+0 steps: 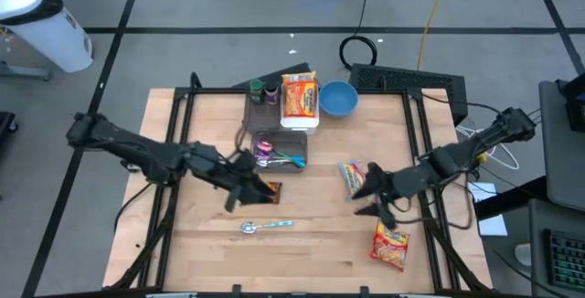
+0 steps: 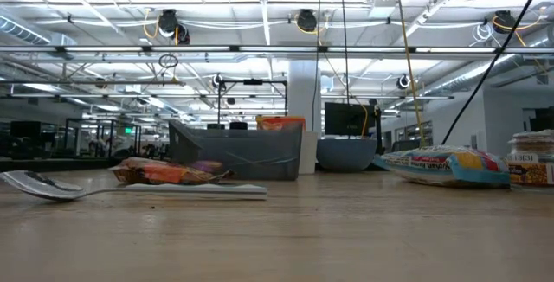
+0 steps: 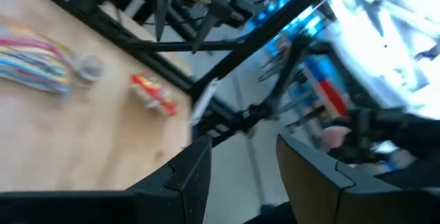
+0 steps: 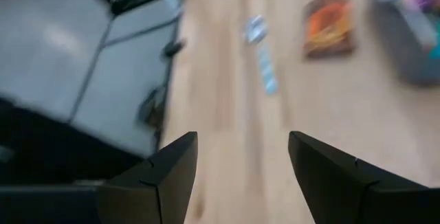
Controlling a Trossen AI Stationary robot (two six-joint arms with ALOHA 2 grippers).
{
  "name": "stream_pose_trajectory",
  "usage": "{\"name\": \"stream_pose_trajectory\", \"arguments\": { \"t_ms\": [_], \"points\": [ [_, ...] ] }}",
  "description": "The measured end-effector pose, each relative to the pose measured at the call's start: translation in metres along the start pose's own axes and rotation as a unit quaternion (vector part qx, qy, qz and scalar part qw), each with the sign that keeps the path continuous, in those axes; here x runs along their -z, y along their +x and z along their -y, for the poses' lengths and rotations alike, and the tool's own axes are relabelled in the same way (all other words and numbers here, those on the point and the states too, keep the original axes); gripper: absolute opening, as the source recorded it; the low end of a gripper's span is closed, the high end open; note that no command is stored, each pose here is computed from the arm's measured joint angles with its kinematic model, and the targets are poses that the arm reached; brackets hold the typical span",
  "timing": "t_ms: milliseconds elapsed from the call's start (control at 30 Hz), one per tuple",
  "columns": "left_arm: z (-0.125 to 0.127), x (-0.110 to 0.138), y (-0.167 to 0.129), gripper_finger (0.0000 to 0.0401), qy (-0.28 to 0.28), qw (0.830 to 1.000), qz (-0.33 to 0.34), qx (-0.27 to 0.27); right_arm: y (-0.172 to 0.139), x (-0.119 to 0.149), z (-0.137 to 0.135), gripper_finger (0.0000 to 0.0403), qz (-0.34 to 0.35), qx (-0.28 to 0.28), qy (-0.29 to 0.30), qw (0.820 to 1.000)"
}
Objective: Pick & Place Food Item
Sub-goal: Put the red noodle pack into the white bin
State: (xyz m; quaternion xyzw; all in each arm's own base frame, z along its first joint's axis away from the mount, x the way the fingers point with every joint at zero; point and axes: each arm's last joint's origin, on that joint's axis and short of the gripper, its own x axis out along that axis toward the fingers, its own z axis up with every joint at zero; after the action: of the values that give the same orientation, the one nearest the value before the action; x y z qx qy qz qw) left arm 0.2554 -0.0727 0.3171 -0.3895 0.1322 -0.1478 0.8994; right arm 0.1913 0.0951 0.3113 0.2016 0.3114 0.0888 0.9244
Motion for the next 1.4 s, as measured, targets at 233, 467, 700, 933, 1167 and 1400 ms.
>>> {"name": "stream_pose_trajectory", "arguments": {
  "t_ms": [233,467,700,933,1167,1400],
  "points": [
    [-0.006,0.017,0.043,0.0170,-0.049,0.997,0.046,0.035,-0.021,0.020,-0.001,0.0222,-0.144,-0.098,-0.057,0.983],
    [-0.013,0.025,0.055,0.0170,-0.055,0.995,0.084,-0.023,-0.009,0.033,0.001,0.0222,-0.232,-0.164,-0.189,0.940],
    [-0.023,0.018,0.054,0.0170,-0.035,0.991,0.110,-0.073,0.020,0.036,0.005,0.0222,-0.267,-0.229,-0.283,0.892],
    [-0.026,0.011,0.053,0.0170,-0.046,0.989,0.127,-0.068,0.053,0.037,0.026,0.0221,-0.297,-0.263,-0.315,0.862],
    [-0.026,0.012,0.053,0.0170,-0.050,0.988,0.126,-0.067,0.068,0.044,0.046,0.0221,-0.350,-0.261,-0.335,0.835],
    [-0.026,0.012,0.053,0.0170,-0.055,0.988,0.126,-0.066,0.085,0.050,0.058,0.0221,-0.377,-0.266,-0.343,0.818]
  ]
}}
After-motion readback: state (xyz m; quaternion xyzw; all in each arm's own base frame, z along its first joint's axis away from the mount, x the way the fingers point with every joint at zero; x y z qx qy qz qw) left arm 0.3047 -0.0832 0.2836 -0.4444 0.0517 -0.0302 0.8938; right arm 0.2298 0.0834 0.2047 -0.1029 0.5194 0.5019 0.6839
